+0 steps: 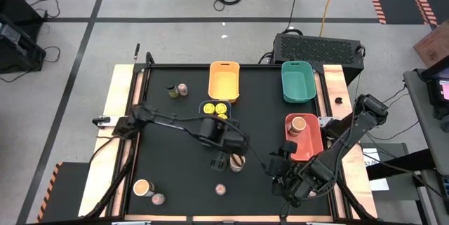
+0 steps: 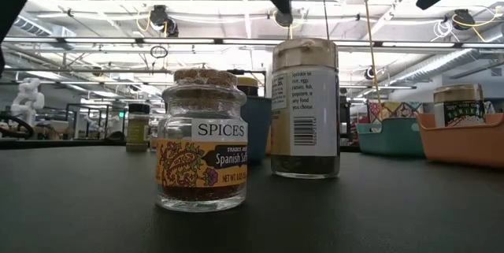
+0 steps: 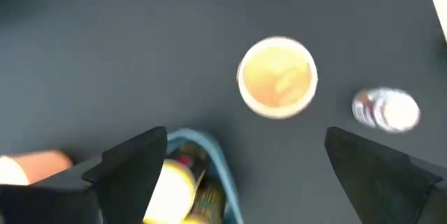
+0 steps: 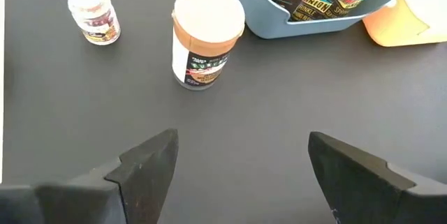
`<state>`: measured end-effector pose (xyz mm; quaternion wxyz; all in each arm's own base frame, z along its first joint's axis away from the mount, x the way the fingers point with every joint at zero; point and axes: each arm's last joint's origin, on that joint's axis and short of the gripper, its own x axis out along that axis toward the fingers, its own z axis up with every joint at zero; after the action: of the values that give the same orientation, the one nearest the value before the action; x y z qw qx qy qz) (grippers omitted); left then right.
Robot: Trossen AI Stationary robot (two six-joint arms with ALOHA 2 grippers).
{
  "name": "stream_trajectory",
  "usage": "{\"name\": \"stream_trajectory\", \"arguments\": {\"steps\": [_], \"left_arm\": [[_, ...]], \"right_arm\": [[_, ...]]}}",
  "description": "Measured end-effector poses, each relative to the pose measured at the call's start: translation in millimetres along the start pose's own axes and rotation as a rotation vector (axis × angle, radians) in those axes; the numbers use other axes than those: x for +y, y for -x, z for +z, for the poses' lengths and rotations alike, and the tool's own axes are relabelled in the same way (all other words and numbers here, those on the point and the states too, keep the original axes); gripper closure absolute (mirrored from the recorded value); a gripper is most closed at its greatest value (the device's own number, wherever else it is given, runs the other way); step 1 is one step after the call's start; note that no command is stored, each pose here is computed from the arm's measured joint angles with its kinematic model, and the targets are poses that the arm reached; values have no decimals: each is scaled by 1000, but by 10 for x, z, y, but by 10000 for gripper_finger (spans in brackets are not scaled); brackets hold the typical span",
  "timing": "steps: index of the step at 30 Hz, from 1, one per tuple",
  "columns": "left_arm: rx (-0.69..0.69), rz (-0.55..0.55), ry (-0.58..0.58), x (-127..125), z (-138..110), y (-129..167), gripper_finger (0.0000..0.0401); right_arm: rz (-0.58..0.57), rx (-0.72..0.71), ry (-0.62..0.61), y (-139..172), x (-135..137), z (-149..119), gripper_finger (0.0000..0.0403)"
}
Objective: Sort spices by type
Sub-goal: Put the gold seasoning bottle into the orange bin
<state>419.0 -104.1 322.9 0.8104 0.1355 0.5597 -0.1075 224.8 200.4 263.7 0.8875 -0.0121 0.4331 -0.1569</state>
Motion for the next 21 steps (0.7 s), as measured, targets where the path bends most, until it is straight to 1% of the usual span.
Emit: {"name": "stream_trajectory", "arguments": {"steps": [3, 5, 7, 10, 13, 15, 17, 21], "left_arm": [[-5, 10, -13, 11, -110, 298, 10], [-2, 26, 2, 21, -218, 522, 10], [-31, 52, 29, 32, -333, 746, 10], [-88, 97, 73, 39, -573, 1061, 10], [-176, 140, 132, 29, -859, 1269, 10], [-260, 151, 161, -11, -1073, 1342, 10], [-358, 149, 182, -85, -1300, 1336, 10], [-570, 117, 166, -275, -1742, 1136, 10]], "right_arm": [[14, -14, -1, -9, 12, 26, 88], [27, -33, -2, -23, 22, 61, 88], [39, -65, 1, -41, 35, 104, 88], [63, -117, 25, -126, 54, 159, 88], [83, -163, 53, -236, 59, 205, 88], [98, -197, 53, -301, 52, 253, 88], [103, -227, 66, -345, 37, 312, 88], [124, -293, 89, -394, 5, 465, 86]]}}
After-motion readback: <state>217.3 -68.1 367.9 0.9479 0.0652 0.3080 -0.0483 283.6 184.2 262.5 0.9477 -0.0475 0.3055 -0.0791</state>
